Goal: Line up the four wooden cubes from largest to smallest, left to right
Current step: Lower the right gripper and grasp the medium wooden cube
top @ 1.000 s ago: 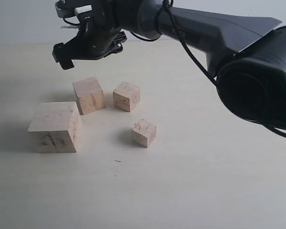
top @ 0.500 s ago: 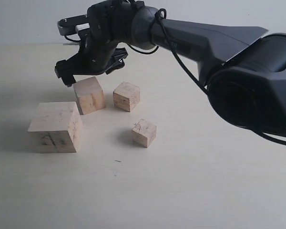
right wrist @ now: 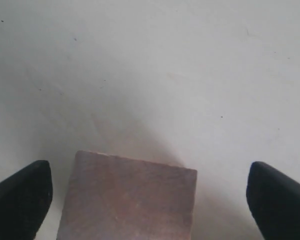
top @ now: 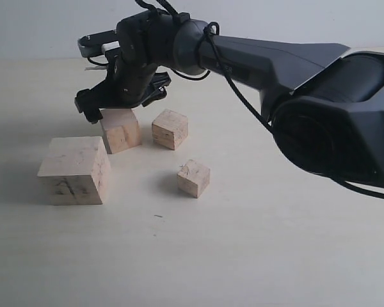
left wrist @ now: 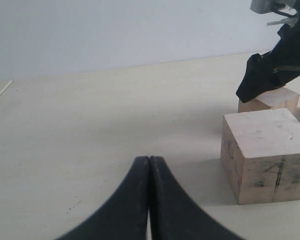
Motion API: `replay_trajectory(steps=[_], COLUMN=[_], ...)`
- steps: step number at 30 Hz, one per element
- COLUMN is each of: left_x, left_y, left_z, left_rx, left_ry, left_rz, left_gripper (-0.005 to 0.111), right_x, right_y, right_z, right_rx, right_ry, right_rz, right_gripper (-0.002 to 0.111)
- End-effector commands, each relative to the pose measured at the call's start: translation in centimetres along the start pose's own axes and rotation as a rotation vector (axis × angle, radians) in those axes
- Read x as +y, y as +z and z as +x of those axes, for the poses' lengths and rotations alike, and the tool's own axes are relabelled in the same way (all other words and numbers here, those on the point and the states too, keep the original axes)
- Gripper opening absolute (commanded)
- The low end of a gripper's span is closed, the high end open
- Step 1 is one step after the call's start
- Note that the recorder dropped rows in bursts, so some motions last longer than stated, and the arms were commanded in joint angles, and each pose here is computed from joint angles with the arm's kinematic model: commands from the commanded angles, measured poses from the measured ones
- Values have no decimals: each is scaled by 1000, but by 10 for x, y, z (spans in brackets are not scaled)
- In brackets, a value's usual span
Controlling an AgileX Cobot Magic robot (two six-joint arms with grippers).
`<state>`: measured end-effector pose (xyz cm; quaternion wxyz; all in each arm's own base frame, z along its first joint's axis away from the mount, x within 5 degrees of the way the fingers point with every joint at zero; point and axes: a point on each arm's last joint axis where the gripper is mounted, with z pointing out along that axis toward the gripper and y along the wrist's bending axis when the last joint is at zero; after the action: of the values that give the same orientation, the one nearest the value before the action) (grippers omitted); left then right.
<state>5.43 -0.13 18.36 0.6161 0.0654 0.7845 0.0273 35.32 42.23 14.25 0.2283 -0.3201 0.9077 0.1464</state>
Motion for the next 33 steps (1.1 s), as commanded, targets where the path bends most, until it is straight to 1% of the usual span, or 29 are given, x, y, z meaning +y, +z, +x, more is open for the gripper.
replay_trajectory(steps=[1,15,18,20,22,24,25,27,28,31,33], left_x=[0,0,0,0,0,0,0,0,0,0,0], left_y=[-1,-1,-1,-1,-1,-1,-1,-1,-1,-1,-1], left_z=[-1,-1,-1,-1,-1,-1,-1,-1,-1,-1,-1], left_rx=[-13,-13,-13,-13,-13,-13,-13,-13,-13,-13,-13], left_ry=[1,1,1,1,1,1,1,1,1,1,1], left_rz=[-5,-5,-5,-5,-5,-5,-5,-5,-5,-5,-5], left_gripper=[0,0,0,0,0,0,0,0,0,0,0], right_x=[1,1,1,0,0,0,-1,-3,-5,-9,-11], right_y=[-2,7,7,7,7,6,6,6,6,6,4], right_z=[-2,6,8,8,9,9,10,10,10,9,8], right_rx=[-12,37,57,65,72,78,84,86,84,82,80], right_ry=[3,22,22,19,19,14,7,-14,-27,-71,-92], right_rz=[-2,-13,-9,-5,-3,3,12,36,50,100,125], right_gripper=[99,96,93,87,75,59,47,32,21,0,0])
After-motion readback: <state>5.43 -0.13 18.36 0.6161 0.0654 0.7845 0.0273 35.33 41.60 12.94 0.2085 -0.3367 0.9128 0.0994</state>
